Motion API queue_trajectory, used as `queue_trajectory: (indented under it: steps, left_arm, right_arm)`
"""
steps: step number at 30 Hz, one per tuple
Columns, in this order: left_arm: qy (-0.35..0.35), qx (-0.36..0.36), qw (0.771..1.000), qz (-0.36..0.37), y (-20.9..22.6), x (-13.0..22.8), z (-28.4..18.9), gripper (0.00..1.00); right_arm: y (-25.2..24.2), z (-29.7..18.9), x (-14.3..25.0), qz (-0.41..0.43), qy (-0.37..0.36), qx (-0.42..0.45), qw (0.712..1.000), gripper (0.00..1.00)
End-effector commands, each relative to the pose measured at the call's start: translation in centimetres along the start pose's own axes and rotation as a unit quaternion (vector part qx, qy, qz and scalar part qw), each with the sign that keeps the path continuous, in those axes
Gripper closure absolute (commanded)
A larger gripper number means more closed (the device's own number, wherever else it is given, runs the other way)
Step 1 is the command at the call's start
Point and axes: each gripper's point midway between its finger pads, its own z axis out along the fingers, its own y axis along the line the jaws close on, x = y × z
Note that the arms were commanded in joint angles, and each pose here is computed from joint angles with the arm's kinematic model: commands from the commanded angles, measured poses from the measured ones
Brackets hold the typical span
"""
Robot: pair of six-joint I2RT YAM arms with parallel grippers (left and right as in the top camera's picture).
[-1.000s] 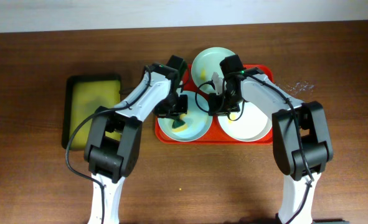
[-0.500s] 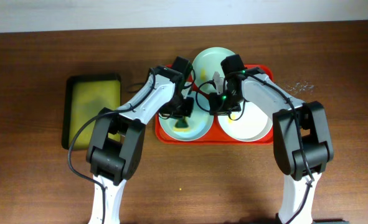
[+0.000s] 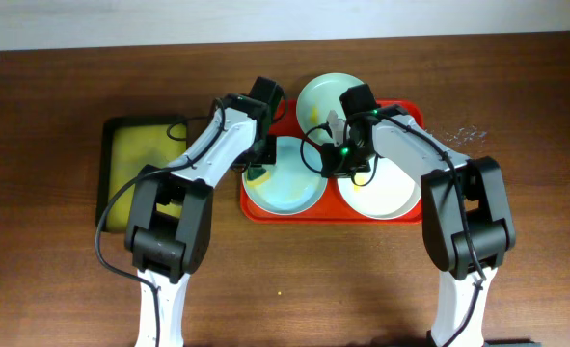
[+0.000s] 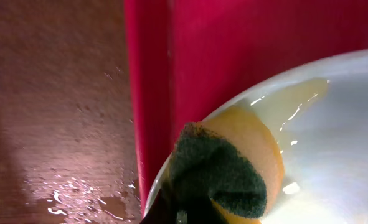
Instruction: Clean dirty plates on tray and stack at the side
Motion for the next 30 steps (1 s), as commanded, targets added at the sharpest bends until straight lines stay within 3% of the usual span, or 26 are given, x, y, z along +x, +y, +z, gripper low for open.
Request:
queue_trajectory:
  steps: [1, 4, 6, 8, 11, 14, 19, 21, 25, 27, 28, 30]
  left_arm:
    - [-0.046, -0.014, 0.998, -0.034, 1.8, -2.9, -2.5, 1.0]
    - [-0.073, 0.065, 0.994, -0.045, 0.7, -3.7, -7.0, 1.0]
    - [-0.089, 0.081, 0.991, -0.063, 2.1, -4.3, -9.0, 1.0]
    - [-0.1, 0.078, 0.988, -0.087, 4.5, -4.7, -10.2, 1.0]
    - [-0.079, 0.056, 0.985, -0.144, 10.6, -4.4, -9.8, 1.0]
    - [-0.053, 0.035, 0.978, -0.2, 16.2, -3.2, -9.1, 1.0]
    - [-0.028, 0.013, 0.961, -0.275, 23.2, -1.2, -8.6, 1.0]
    - [-0.025, 0.01, 0.956, -0.291, 24.6, -0.8, -8.5, 1.0]
    - [-0.024, 0.009, 0.956, -0.293, 25.0, -0.6, -8.5, 1.0]
    - [-0.024, 0.009, 0.956, -0.293, 25.0, -0.6, -8.5, 1.0]
    - [-0.024, 0.009, 0.956, -0.293, 25.0, -0.6, -8.5, 1.0]
    - [-0.022, 0.009, 0.956, -0.292, 25.0, -0.5, -8.5, 1.0]
  right_arm:
    - [-0.1, 0.4, -0.1, -0.01, 0.0, 0.003, 1.0, 0.96]
    - [1.0, -1.7, -2.0, -0.027, -0.031, 0.001, 0.999, 0.96]
    - [1.5, -3.8, -2.8, -0.052, -0.055, 0.032, 0.997, 0.96]
    - [1.9, -6.5, -3.5, -0.082, -0.079, 0.097, 0.989, 0.96]
    - [2.6, -11.7, -4.5, -0.118, -0.114, 0.255, 0.953, 0.96]
    - [4.4, -17.1, -5.5, -0.157, -0.163, 0.427, 0.876, 0.96]
    - [12.0, -23.1, -5.3, -0.27, -0.223, 0.63, 0.693, 0.96]
    - [14.8, -23.9, -5.0, -0.297, -0.237, 0.657, 0.651, 0.96]
    - [17.4, -24.1, -4.9, -0.366, -0.2, 0.68, 0.603, 0.96]
    - [17.6, -25.0, -4.9, -0.353, -0.207, 0.695, 0.592, 0.96]
    - [17.6, -24.5, -5.1, -0.346, -0.221, 0.682, 0.605, 0.96]
    - [16.6, -19.8, -5.2, -0.382, -0.206, 0.589, 0.682, 0.96]
